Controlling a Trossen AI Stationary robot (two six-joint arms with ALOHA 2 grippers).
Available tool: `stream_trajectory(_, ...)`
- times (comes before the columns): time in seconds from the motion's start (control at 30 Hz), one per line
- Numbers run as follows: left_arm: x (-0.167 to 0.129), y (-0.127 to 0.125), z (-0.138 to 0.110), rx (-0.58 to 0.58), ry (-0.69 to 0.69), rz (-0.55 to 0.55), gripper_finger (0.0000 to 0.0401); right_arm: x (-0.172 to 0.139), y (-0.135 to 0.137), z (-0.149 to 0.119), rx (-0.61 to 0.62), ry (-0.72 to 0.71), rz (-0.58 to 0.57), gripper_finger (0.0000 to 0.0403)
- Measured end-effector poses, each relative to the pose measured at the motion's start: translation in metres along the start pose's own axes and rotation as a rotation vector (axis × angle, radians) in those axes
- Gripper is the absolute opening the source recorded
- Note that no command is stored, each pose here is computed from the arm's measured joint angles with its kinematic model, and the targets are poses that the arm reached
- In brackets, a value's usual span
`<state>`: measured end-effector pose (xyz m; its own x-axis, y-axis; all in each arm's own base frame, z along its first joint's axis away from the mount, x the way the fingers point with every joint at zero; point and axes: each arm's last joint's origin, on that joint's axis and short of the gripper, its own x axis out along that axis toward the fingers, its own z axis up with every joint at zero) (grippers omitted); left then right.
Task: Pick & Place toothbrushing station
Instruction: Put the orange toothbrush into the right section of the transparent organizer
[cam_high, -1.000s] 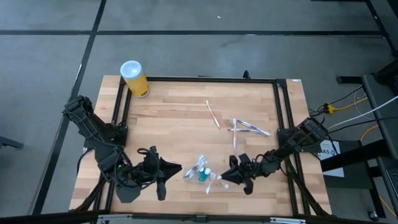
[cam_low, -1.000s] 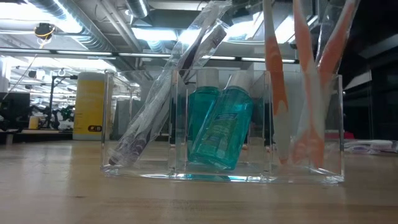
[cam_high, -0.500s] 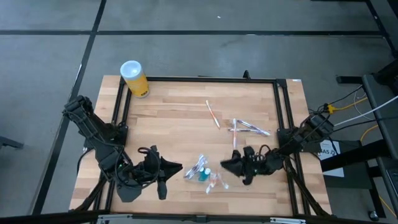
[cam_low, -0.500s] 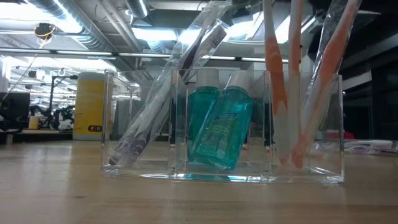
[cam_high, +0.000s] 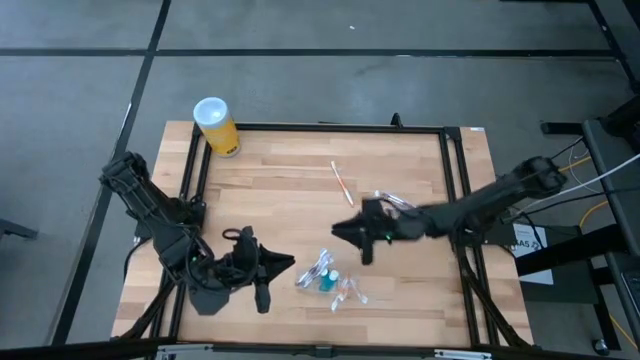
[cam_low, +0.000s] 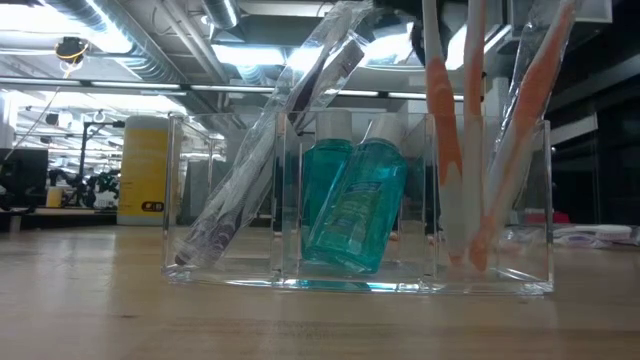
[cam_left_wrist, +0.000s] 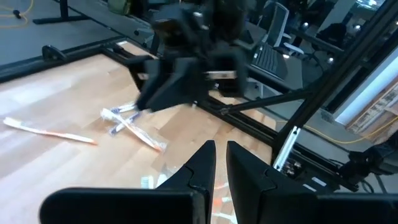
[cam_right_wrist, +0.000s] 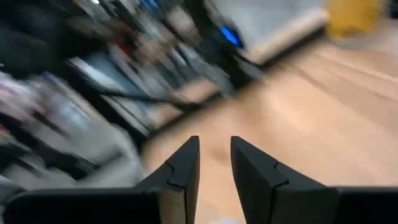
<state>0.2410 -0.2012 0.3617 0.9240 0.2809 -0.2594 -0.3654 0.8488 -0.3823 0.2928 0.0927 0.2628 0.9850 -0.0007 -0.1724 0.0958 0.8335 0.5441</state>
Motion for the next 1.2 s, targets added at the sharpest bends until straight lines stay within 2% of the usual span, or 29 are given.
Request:
stream_trajectory(0.07, -0.002, 0.003, 0.007, 0.015, -0.007, -0.002, 0.0033, 0.004, -0.006, 0.028, -0.043, 0.133, -0.133, 0.0093)
stream_trajectory(0.2, -0.013, 0.013, 0.028, 0.03, -0.081, 0.033, 0.0033, 0.0, -0.033, 0.081, -0.116, 0.29, -0.403, 0.0093)
stream_trajectory(0.27, -0.022, 0.02, 0.038, 0.053, -0.117, 0.056, 0.0033, 0.001, -0.055, 0.096, -0.098, 0.35, -0.467, 0.0093)
stream_trajectory(0.4, -0.043, 0.035, 0.056, 0.08, -0.157, 0.084, 0.0033, 0.002, -0.109, 0.111, 0.042, 0.45, -0.522, 0.0093)
stream_trajectory(0.5, -0.057, 0.044, 0.066, 0.103, -0.137, 0.043, 0.0033, 0.006, -0.143, 0.116, 0.113, 0.49, -0.511, 0.0093)
stream_trajectory(0.67, -0.068, 0.055, 0.08, 0.166, -0.091, -0.05, 0.0033, 0.022, -0.185, 0.117, 0.21, 0.521, -0.4, 0.0093)
stream_trajectory(0.77, -0.065, 0.062, 0.087, 0.18, -0.098, -0.035, 0.0033, 0.031, -0.212, 0.108, 0.23, 0.574, -0.422, 0.0092)
stream_trajectory(0.97, -0.045, 0.074, 0.098, 0.162, -0.087, 0.005, 0.0033, 0.056, -0.251, 0.093, 0.191, 0.729, -0.461, 0.009)
stream_trajectory(1.2, -0.032, 0.083, 0.107, 0.113, -0.1, 0.039, 0.0033, 0.081, -0.29, 0.092, 0.184, 0.767, -0.49, 0.009)
